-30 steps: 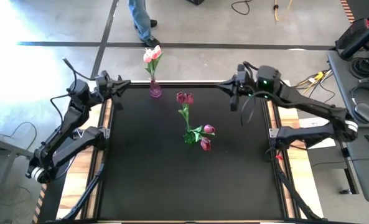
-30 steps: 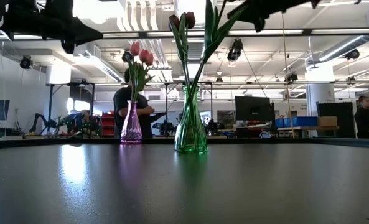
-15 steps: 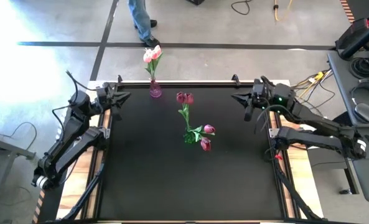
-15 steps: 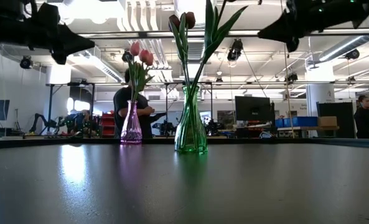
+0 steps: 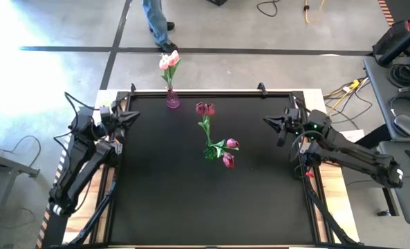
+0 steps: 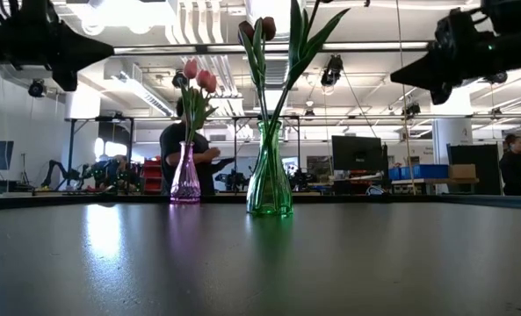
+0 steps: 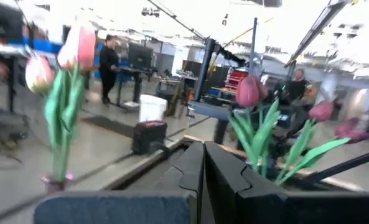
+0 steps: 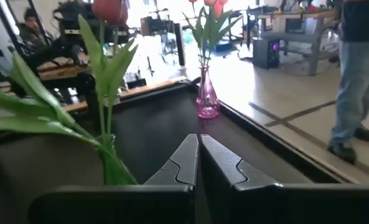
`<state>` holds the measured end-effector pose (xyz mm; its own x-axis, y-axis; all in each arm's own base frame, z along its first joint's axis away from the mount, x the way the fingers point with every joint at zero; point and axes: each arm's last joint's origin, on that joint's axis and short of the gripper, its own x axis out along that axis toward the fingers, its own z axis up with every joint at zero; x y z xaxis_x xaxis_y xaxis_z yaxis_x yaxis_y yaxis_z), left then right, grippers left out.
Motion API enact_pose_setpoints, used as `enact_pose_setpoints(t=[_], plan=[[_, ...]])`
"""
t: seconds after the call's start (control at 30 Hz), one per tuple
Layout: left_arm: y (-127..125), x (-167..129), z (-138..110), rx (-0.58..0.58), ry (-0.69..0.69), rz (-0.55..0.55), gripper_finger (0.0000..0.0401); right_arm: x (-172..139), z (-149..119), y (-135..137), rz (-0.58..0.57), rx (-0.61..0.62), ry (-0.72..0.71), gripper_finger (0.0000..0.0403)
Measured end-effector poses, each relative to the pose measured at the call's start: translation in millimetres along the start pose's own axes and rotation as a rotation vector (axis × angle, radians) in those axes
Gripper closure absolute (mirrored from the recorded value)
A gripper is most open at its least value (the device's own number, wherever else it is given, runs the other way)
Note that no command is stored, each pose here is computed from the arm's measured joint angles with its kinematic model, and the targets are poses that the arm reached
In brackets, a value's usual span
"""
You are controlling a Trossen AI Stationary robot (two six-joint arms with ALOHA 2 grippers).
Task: Sort flowers into vase by color
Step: Return to Home Position
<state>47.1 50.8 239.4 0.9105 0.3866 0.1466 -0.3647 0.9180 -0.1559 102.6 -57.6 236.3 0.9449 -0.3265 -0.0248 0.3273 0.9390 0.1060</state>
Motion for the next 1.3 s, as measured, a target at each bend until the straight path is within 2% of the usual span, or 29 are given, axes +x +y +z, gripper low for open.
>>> enact_pose_setpoints(t=[0.07, 0.3, 0.4, 0.47, 0.57, 0.63, 0.8, 0.93, 1.3], plan=[[-0.1, 0.7, -1.5, -0.053, 0.018, -0.022, 0.0401, -4.9, -9.4, 0.8, 0.015, 0.01, -0.033, 0.0394], [-1.6, 1.9, -3.9, -0.011, 0.017, -0.054, 0.0401, -12.6, -35.7, 0.8, 0.028, 0.039, -0.107, 0.0394], [3.8, 5.2, -16.0, -0.018, 0.016, -0.038, 0.0401, -13.4, -49.2, -1.1, 0.002, 0.045, -0.121, 0.0394], [7.2, 8.3, -24.0, -0.011, -0.036, -0.046, 0.0401, -13.4, -58.4, -2.4, -0.006, 0.059, -0.132, 0.0394], [12.2, 12.0, -42.3, -0.041, -0.094, -0.057, 0.0401, -14.7, -61.0, -3.5, -0.049, 0.059, -0.113, 0.0394], [11.6, 13.2, -45.7, -0.043, -0.105, -0.062, 0.0401, -15.4, -60.1, -3.4, -0.054, 0.042, -0.124, 0.0394], [9.1, 15.6, -52.8, 0.017, 0.004, -0.036, 0.0401, -16.1, -62.6, -3.5, -0.057, 0.039, -0.102, 0.0394], [8.4, 18.3, -68.6, 0.0, 0.081, -0.028, 0.0401, -15.7, -66.6, -3.9, -0.059, 0.056, -0.062, 0.0394], [-23.1, 24.1, -79.4, 0.063, 0.118, 0.029, 0.0401, -17.5, -63.8, -2.0, -0.045, 0.033, -0.097, 0.0394]])
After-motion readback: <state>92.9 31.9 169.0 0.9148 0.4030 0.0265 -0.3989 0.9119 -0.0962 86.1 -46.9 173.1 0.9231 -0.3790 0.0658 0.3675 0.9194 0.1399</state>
